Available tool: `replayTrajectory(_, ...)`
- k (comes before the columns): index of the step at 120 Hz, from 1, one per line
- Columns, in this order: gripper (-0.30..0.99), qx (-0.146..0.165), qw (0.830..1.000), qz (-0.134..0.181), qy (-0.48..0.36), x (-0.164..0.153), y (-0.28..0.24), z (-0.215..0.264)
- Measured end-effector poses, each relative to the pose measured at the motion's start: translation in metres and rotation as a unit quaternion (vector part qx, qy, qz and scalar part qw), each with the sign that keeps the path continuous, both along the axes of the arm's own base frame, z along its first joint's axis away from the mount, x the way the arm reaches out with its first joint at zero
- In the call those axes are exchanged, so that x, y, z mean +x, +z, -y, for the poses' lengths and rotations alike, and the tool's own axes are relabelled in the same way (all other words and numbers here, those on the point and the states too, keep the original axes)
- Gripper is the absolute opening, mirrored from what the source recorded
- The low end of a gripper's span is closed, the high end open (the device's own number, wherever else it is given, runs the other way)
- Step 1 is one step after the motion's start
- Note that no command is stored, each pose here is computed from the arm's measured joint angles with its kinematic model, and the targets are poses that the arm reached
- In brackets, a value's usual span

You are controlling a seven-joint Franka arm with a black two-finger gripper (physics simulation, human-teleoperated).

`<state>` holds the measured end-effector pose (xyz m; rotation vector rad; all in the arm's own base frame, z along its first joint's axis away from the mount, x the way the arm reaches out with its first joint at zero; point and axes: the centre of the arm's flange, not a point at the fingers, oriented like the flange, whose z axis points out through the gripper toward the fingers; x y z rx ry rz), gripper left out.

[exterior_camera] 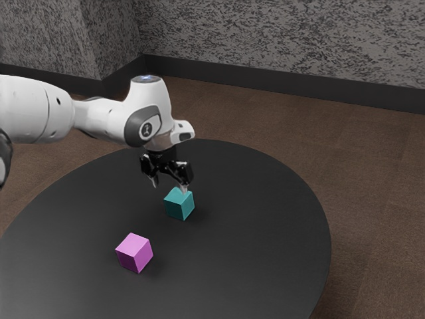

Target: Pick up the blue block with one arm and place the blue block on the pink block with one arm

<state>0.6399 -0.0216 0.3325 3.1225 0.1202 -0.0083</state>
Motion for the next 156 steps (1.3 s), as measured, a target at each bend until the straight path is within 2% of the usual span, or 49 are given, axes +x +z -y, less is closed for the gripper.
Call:
replayTrajectory(53, 0.69, -0.007, 1.000, 0.006, 0.004, 0.016, -0.042, -0.003)
replayTrajectory(84, 0.69, -0.005, 1.000, 0.003, -0.020, 0.018, -0.062, -0.005)
replayTrajectory(113, 0.43, -0.006, 0.999, 0.012, -0.038, 0.020, -0.066, -0.005)
replayTrajectory(126, 0.39, -0.005, 0.999, 0.015, -0.041, 0.021, -0.067, -0.005)
replayTrajectory(134, 0.38, -0.003, 0.999, 0.021, -0.043, 0.024, -0.057, -0.007)
replayTrajectory(144, 0.37, 0.002, 0.998, 0.043, -0.044, 0.022, -0.002, -0.009)
replayTrajectory(156, 0.37, 0.006, 0.998, 0.037, -0.046, -0.022, 0.027, -0.010)
